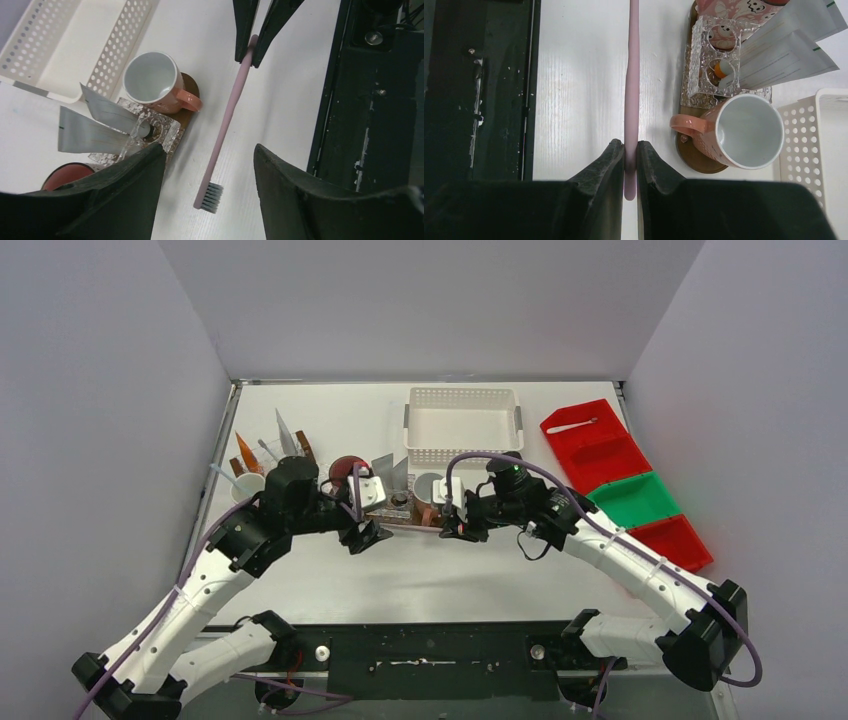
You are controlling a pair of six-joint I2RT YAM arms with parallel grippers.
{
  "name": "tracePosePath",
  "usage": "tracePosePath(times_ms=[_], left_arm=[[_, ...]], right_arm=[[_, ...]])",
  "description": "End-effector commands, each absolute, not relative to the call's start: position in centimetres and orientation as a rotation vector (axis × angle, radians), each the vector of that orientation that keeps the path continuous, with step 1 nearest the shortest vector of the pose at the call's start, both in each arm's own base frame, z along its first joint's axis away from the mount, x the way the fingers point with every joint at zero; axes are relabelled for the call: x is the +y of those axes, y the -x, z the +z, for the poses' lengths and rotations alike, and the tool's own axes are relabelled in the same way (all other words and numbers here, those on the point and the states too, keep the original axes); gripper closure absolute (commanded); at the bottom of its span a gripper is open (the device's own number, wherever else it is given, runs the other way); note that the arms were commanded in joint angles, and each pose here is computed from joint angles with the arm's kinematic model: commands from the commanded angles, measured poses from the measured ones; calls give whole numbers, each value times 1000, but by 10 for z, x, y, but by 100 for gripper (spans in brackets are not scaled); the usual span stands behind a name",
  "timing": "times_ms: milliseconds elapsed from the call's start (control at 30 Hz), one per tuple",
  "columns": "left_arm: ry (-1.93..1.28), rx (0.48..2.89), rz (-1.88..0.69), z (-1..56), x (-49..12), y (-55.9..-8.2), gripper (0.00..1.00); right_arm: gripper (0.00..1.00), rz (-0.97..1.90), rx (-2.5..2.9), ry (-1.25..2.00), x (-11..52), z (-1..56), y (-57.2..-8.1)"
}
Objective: Prepare toiletry sets of a toothbrush and toothpaste on the tray
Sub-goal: Pick up the toothbrush from the storage box.
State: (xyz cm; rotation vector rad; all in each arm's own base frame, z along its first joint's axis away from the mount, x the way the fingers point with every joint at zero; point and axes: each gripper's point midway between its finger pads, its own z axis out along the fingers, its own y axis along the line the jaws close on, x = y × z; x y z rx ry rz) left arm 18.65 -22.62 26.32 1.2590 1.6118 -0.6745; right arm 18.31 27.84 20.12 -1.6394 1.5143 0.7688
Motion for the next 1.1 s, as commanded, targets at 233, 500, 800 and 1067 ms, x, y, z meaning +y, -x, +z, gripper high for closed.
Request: tracePosePath(times_ms=[233, 500, 800, 1067], left_arm=[[-1316, 1600, -700, 259, -241, -184, 50], [-1354, 1656, -658, 244, -245, -189, 57], [-1364, 1677, -653, 238, -249, -189, 71], [-1387, 1693, -666, 231, -254, -186, 84]], right_arm=[[100, 721, 1415, 1638, 289, 228, -195], [100, 704, 1424, 1637, 290, 226, -197], [100, 691, 1419, 1636, 293, 225, -199], [100, 695, 1411, 1636, 295, 224, -198]])
